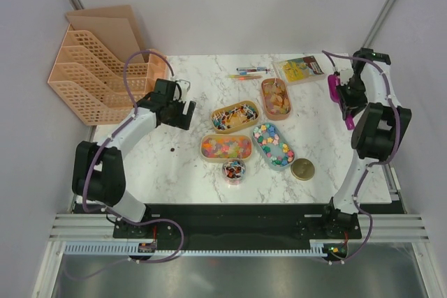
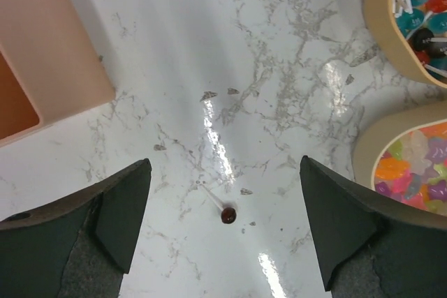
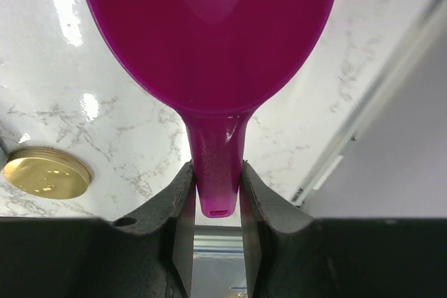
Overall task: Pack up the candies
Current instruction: Place the spatula at the center of the board.
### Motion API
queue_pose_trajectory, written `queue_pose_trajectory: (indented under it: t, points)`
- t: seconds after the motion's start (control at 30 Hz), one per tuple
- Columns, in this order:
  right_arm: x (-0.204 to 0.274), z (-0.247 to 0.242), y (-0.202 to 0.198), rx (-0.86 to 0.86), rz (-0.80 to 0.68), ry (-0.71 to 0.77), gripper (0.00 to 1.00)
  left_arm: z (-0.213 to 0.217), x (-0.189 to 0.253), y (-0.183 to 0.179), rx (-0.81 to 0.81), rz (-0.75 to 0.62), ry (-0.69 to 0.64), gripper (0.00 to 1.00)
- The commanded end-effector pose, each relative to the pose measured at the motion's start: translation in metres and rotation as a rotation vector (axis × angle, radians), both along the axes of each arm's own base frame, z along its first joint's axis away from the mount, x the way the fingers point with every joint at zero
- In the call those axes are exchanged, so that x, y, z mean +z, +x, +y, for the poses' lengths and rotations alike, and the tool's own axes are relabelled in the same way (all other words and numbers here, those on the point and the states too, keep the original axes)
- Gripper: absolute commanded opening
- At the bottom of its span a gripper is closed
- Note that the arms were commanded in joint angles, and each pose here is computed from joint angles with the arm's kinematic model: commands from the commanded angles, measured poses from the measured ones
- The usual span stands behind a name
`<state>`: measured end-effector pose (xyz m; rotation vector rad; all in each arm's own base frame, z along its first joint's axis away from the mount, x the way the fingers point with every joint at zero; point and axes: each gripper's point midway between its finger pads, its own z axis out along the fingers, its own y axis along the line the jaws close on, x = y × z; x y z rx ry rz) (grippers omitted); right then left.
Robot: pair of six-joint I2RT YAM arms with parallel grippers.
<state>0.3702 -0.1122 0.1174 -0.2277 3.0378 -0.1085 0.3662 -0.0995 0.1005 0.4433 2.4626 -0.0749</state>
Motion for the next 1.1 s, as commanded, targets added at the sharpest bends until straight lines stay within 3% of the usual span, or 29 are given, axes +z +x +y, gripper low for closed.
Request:
queue_pose_trajectory:
  t: [0.0,0.43,0.57,0.63,0.67,0.83,0.87,0.97,1.0,1.03,1.07]
  points:
    - [-0.024,0.031,0.009,0.015,0.020,0.104,0.00,0.011,0.021,0.025,0.019,-0.098,0.065,0.94]
    - [-0.065,0.029,0.022,0.022,0.067,0.117,0.03,0.024,0.020,0.039,0.019,-0.100,0.115,1.00]
    - [-0.062,0.033,0.023,0.039,0.049,0.136,0.25,0.027,0.025,0.047,0.024,-0.104,0.103,1.00]
    - [-0.057,0.036,0.022,0.048,0.034,0.154,0.31,0.030,0.030,0.053,0.029,-0.111,0.102,1.00]
    - [-0.049,0.036,0.025,0.048,-0.002,0.152,0.45,0.031,0.032,0.055,0.030,-0.116,0.101,1.00]
    - [-0.037,0.046,0.016,0.040,-0.037,0.182,0.63,0.042,0.037,0.063,0.056,-0.118,0.080,1.00]
    - [-0.032,0.046,0.015,0.042,-0.052,0.186,0.74,0.045,0.035,0.064,0.063,-0.112,0.079,1.00]
    - [-0.010,0.060,0.011,0.129,-0.124,0.248,0.84,0.048,0.041,0.065,0.061,-0.124,0.070,1.00]
    - [-0.003,0.066,0.009,0.181,-0.157,0.271,0.94,0.047,0.043,0.065,0.055,-0.129,0.061,1.00]
    - [-0.004,0.072,0.001,0.294,-0.173,0.297,0.98,0.047,0.043,0.063,0.051,-0.127,0.058,1.00]
    - [0.024,0.091,-0.004,0.414,-0.289,0.362,0.98,0.046,0.043,0.061,0.044,-0.127,0.054,1.00]
